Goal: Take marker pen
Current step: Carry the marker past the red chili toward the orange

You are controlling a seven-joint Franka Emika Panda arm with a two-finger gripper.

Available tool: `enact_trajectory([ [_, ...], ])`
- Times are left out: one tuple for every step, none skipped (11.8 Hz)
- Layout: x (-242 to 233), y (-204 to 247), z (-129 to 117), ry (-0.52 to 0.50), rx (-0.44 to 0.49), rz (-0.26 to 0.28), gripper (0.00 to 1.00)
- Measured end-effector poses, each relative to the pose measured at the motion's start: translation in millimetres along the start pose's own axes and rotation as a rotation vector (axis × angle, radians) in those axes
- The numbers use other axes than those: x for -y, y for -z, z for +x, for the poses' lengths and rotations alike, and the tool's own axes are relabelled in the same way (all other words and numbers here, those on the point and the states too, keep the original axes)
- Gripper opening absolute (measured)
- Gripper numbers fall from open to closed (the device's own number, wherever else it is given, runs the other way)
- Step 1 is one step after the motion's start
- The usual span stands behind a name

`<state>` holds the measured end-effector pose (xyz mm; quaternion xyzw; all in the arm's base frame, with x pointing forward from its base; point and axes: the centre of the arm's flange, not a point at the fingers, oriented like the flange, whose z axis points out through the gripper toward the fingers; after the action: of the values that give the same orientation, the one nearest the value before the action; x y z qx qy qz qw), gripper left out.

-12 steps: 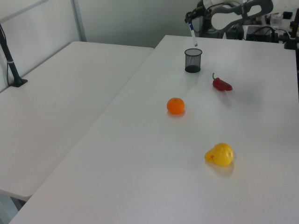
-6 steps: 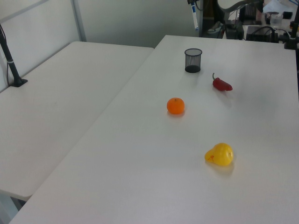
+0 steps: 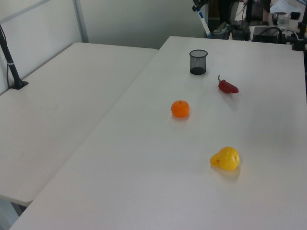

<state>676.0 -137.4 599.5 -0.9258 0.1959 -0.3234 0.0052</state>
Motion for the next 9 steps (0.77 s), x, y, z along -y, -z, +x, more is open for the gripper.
enact_trajectory([
  [14, 2, -11, 0.017, 0.083, 0.005, 0.18],
  [30, 2, -26, 0.04, 0.175, 0.011, 0.18],
  [46, 4, -40, 0.064, 0.248, 0.018, 0.18],
  [56, 5, -52, 0.081, 0.304, 0.02, 0.18],
  [71, 5, -68, 0.109, 0.376, 0.025, 0.18],
  [81, 4, -80, 0.134, 0.424, 0.03, 0.18],
  [99, 1, -100, 0.171, 0.488, 0.038, 0.18],
  [117, -5, -120, 0.205, 0.533, 0.048, 0.18],
  [128, -11, -134, 0.227, 0.561, 0.053, 0.18],
])
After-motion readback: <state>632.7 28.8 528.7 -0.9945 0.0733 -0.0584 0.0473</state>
